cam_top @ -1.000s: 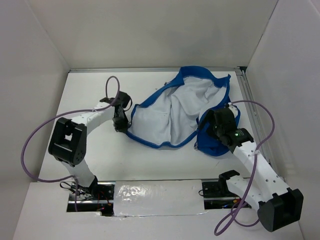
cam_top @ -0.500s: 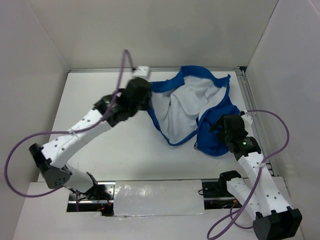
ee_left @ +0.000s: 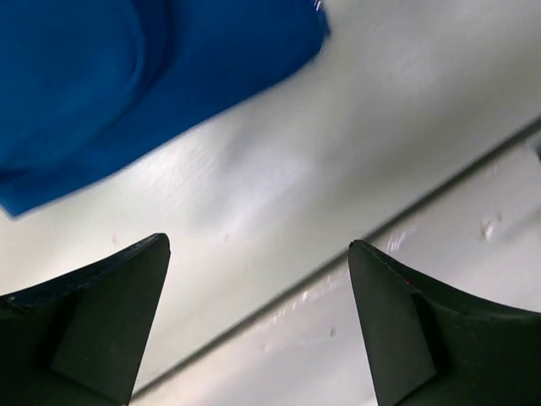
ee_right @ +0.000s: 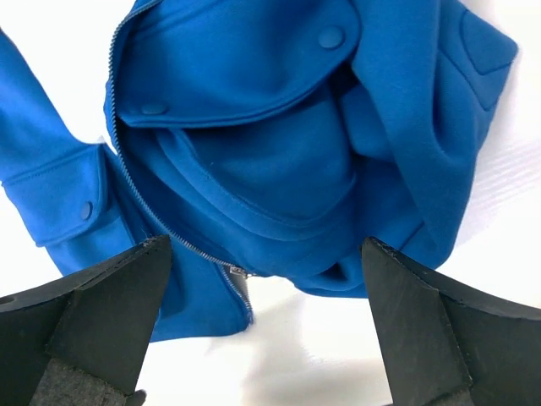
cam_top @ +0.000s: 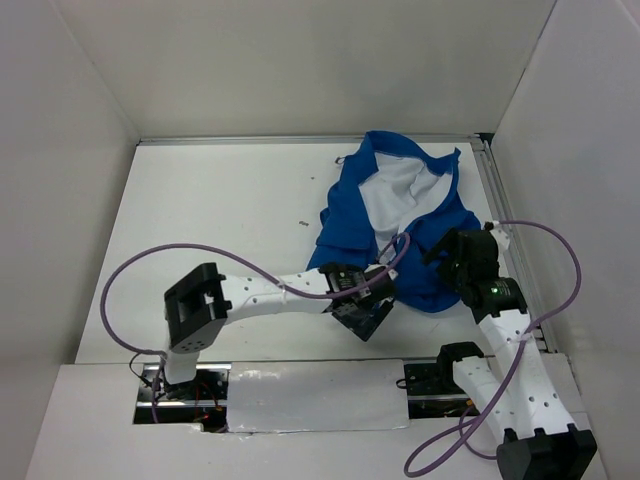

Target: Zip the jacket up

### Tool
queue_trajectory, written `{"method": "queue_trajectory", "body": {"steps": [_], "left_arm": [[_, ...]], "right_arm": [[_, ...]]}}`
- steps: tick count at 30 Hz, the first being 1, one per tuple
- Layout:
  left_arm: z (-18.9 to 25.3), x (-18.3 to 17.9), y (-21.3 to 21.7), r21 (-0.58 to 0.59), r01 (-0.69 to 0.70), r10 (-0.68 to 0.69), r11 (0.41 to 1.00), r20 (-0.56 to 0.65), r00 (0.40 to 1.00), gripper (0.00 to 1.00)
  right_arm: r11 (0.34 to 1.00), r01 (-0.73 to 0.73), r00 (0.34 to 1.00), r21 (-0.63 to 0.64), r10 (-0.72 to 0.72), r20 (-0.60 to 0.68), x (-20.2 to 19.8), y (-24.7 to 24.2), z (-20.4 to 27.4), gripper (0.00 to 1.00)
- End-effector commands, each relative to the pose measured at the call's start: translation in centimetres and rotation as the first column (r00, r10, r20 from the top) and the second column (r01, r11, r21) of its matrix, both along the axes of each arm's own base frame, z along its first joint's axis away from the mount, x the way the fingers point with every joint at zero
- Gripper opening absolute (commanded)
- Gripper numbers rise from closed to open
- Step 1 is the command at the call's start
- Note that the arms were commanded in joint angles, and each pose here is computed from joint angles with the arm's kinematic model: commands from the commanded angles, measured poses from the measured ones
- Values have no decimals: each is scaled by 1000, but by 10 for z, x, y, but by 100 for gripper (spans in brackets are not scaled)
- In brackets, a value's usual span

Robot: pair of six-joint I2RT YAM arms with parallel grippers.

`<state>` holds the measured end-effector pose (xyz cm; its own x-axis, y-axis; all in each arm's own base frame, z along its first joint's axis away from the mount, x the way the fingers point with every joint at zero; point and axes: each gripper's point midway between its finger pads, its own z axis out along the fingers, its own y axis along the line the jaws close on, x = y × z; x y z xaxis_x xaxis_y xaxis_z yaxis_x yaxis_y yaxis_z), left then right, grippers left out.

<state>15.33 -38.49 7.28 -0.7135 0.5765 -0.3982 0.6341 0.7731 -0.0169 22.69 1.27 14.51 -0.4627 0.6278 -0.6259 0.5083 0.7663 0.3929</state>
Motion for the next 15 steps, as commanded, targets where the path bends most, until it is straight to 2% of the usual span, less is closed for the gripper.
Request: {"method": "queue_trajectory", "body": {"steps": [1, 4, 7, 9, 11, 12, 15], "left_arm": [[41, -11, 2, -147, -8, 3, 989, -35, 999, 99], [65, -8, 20, -203, -72, 70, 976, -18, 997, 99], [69, 6, 42, -226, -200, 190, 953, -63, 980, 99], [70, 36, 58, -262, -297, 277, 918, -110, 954, 99], [70, 54, 67, -319, -328, 285, 889, -174, 943, 99], [74, 66, 59, -383, -299, 254, 874, -162, 953, 99], [72, 85, 45, -454, -238, 184, 859, -161, 970, 99]], "right_arm": [[999, -53, 997, -5, 53, 52, 9, 4, 14, 100], [996, -88, 994, 9, 87, 60, 13, 11, 17, 100], [993, -115, 992, 17, 114, 44, 14, 16, 14, 100], [990, -140, 990, 23, 139, 34, 15, 23, 9, 100], [979, -201, 979, 37, 200, 40, 17, 35, 1, 100], [970, -238, 971, 46, 237, 22, 16, 42, -8, 100], [958, -279, 959, 66, 281, -25, 22, 53, -27, 100]]}}
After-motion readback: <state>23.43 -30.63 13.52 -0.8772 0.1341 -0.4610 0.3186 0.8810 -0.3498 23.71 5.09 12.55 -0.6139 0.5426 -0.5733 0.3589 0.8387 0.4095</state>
